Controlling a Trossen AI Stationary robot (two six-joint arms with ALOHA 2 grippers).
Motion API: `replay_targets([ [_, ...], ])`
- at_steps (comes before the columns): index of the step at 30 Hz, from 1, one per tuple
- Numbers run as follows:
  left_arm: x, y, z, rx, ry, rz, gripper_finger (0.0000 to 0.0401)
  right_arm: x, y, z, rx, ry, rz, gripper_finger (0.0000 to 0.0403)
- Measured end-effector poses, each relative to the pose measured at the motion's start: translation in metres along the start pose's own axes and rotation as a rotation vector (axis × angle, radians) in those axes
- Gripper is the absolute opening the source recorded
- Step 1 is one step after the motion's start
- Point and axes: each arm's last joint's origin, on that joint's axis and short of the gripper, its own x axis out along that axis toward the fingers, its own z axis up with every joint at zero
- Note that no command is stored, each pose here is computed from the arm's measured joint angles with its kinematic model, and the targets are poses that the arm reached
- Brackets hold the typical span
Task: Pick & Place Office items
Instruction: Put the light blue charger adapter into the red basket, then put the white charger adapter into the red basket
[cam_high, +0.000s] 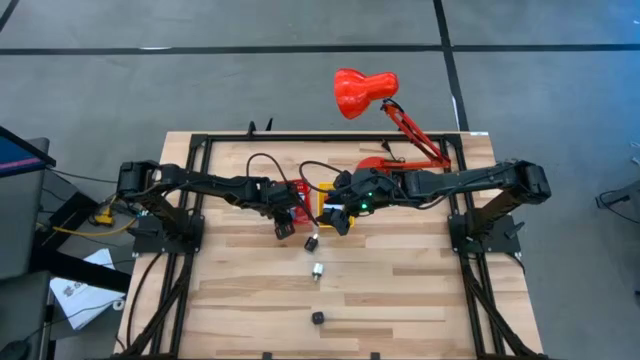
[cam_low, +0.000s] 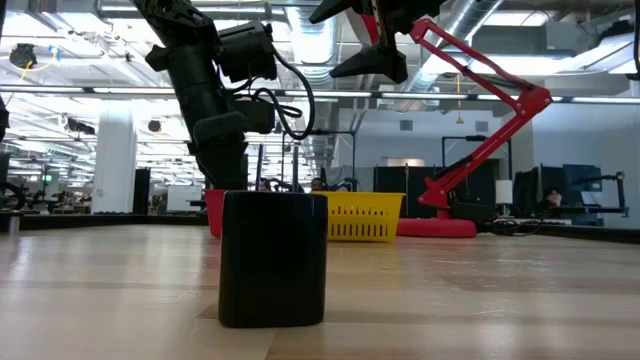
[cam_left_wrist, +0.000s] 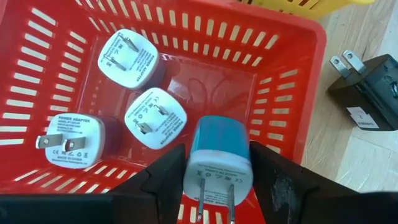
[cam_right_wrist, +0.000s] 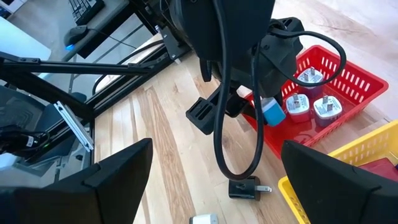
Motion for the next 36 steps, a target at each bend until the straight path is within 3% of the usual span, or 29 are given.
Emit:
replay_targets([
  [21,-0.001,0.000,0.002,-0.003,-0.024,-0.006,0.0168,0.000,-0.001,-0.002,0.000,0.022,-0.011,0.0347],
  [27,-0.032,0.003,0.001,-0.008,-0.069,-0.025,0.0179,0.000,-0.003,-0.006,-0.002,0.064,-0.036,0.0347],
  [36,-0.100,0.005,0.000,-0.072,-0.322,-0.105,0.0275,0.022,-0.005,-0.030,-0.076,0.204,-0.097,0.0347],
])
